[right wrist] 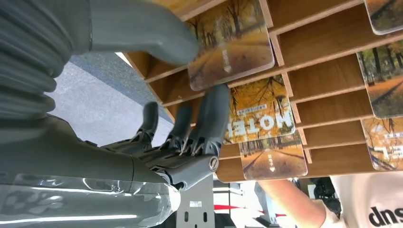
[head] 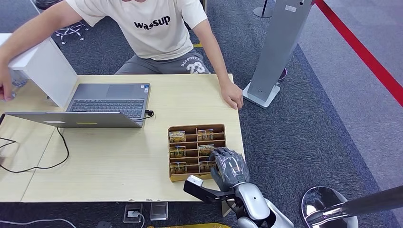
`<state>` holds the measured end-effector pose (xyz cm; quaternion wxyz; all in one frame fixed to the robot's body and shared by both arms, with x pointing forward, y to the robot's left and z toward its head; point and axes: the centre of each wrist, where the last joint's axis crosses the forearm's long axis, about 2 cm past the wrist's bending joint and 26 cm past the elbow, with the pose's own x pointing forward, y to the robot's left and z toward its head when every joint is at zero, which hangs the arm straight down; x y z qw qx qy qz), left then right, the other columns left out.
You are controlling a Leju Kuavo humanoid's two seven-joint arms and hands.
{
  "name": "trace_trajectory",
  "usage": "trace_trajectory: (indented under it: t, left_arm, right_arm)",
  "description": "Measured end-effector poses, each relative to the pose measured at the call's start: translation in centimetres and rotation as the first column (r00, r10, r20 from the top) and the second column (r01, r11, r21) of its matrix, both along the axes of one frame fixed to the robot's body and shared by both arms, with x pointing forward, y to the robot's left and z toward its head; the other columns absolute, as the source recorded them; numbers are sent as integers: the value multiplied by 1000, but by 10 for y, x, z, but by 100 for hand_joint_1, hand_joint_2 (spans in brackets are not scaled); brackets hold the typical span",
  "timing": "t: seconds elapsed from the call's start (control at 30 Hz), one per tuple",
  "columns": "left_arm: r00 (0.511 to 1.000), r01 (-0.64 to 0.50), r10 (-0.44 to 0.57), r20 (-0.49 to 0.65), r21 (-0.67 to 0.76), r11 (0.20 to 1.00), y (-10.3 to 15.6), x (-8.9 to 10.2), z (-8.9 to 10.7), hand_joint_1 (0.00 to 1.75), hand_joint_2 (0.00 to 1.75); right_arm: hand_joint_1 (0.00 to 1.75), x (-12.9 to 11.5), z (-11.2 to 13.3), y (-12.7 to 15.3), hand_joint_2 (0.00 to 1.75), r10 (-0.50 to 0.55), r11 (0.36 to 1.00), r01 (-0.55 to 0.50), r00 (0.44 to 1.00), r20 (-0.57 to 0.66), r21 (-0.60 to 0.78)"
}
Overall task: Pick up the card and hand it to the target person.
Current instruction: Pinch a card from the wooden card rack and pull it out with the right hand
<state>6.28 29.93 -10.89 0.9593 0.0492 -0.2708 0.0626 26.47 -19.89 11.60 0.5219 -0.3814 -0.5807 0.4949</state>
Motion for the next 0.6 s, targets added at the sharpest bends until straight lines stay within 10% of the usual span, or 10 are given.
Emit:
trace_trajectory:
  t: [0.37,0.6]
  left_arm:
    - [1000,-6,6,0,1,1000,2,0,0,0,175]
    - [1000,0,0,2,3,1000,2,0,0,0,175]
  right_arm:
    - [105,0,0,2,175,-4,1000,4,1000,-7,5]
    - [134,1,-1,1,175,-4,1000,4,1000,-8,7]
